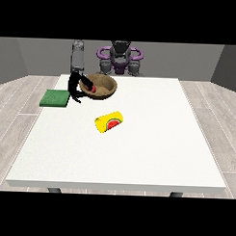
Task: Pick the cup and pour the ball into the bowl, then pick the bowl and place it on the pad
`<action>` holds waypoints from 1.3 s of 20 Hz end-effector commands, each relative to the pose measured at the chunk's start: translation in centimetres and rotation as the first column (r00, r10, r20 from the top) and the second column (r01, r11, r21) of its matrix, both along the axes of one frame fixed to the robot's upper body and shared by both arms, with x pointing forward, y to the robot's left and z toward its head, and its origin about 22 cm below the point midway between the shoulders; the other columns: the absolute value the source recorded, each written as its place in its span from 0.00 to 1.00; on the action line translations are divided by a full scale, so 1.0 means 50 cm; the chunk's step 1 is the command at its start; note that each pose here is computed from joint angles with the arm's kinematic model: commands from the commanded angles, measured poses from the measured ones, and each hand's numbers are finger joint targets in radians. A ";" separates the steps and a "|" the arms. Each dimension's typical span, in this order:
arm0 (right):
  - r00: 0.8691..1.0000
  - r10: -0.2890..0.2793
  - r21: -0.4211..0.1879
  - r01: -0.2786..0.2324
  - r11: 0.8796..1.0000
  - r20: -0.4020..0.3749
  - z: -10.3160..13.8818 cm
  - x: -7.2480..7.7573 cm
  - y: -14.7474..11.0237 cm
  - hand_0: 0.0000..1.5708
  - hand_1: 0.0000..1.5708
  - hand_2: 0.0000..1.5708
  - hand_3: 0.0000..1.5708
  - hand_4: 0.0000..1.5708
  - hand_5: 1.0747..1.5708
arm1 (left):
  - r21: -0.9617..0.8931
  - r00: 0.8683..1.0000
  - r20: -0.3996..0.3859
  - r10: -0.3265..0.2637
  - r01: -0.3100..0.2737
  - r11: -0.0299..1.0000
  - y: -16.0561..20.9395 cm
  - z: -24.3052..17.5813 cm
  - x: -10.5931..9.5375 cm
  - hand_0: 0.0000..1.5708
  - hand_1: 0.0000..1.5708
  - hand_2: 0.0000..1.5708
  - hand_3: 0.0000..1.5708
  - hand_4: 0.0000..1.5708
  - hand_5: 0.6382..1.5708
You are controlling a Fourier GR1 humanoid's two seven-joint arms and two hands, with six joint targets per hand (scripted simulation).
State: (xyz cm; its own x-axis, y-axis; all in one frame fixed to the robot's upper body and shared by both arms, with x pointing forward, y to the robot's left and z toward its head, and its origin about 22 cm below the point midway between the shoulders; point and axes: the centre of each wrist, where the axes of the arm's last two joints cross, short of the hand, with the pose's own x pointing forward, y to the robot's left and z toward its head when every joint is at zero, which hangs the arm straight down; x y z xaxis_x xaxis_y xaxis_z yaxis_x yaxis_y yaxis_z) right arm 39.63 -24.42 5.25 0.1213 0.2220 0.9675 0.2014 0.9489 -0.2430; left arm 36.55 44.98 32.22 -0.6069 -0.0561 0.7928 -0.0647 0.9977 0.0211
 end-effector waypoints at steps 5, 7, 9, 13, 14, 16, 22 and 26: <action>0.996 0.051 -0.013 -0.052 0.999 -0.071 0.088 0.018 -0.007 1.00 1.00 1.00 1.00 0.82 0.82 | -0.007 0.995 -0.008 0.100 -0.101 0.995 0.124 -0.048 -0.064 0.00 0.00 0.00 0.00 0.00 0.97; 0.999 0.013 -0.064 -0.015 0.998 -0.038 0.073 0.005 -0.137 1.00 1.00 1.00 1.00 0.82 0.87 | 0.014 0.997 0.034 0.071 -0.071 0.997 0.101 -0.009 -0.064 0.00 0.00 0.00 0.00 0.00 0.97; 0.999 0.022 -0.113 -0.025 0.993 -0.027 0.090 0.012 -0.119 1.00 1.00 1.00 1.00 0.82 0.89 | 0.006 0.993 0.040 0.116 -0.116 0.993 0.108 -0.013 -0.065 0.00 0.00 0.00 0.00 0.00 0.97; 0.999 0.029 -0.123 -0.032 0.992 -0.025 0.083 0.019 -0.125 1.00 1.00 1.00 1.00 0.82 0.89 | 0.016 0.993 0.053 0.103 -0.104 0.994 0.074 -0.012 -0.045 0.00 0.00 0.00 0.00 0.00 0.96; 0.997 0.050 -0.120 -0.058 0.991 -0.066 0.072 0.009 -0.156 1.00 1.00 1.00 1.00 0.82 0.89 | 0.019 0.991 0.017 0.131 -0.131 0.991 0.040 -0.043 -0.021 0.00 0.00 0.00 0.00 0.00 0.97; 0.998 0.049 -0.122 -0.053 0.991 -0.031 0.075 -0.002 -0.179 1.00 1.00 1.00 1.00 0.83 0.91 | -0.005 0.988 0.043 0.146 -0.146 0.989 0.086 -0.051 -0.045 0.00 0.00 0.00 0.00 0.00 0.96; 0.999 -0.021 -0.044 0.022 0.999 0.027 0.075 -0.038 -0.326 1.00 1.00 1.00 0.75 0.82 0.93 | 0.020 0.990 0.075 0.122 -0.124 0.992 0.069 0.008 -0.061 0.00 0.00 0.00 0.00 0.00 0.96; 0.995 -0.038 -0.009 0.039 0.999 0.088 0.097 -0.037 -0.362 1.00 1.00 1.00 0.60 0.82 0.94 | 0.043 0.984 0.140 0.110 -0.117 0.992 0.055 0.034 -0.069 0.00 0.00 0.00 0.00 0.09 0.96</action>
State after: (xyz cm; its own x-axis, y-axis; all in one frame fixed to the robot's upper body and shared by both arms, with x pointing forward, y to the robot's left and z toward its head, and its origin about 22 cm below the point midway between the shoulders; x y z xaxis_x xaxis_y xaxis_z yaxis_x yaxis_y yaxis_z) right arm 38.14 -40.37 9.51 0.0737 0.2708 0.9598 0.2331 0.9311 -0.2806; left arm 33.19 48.55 33.24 -0.6697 -0.1610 0.7249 -0.1899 0.9809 0.0424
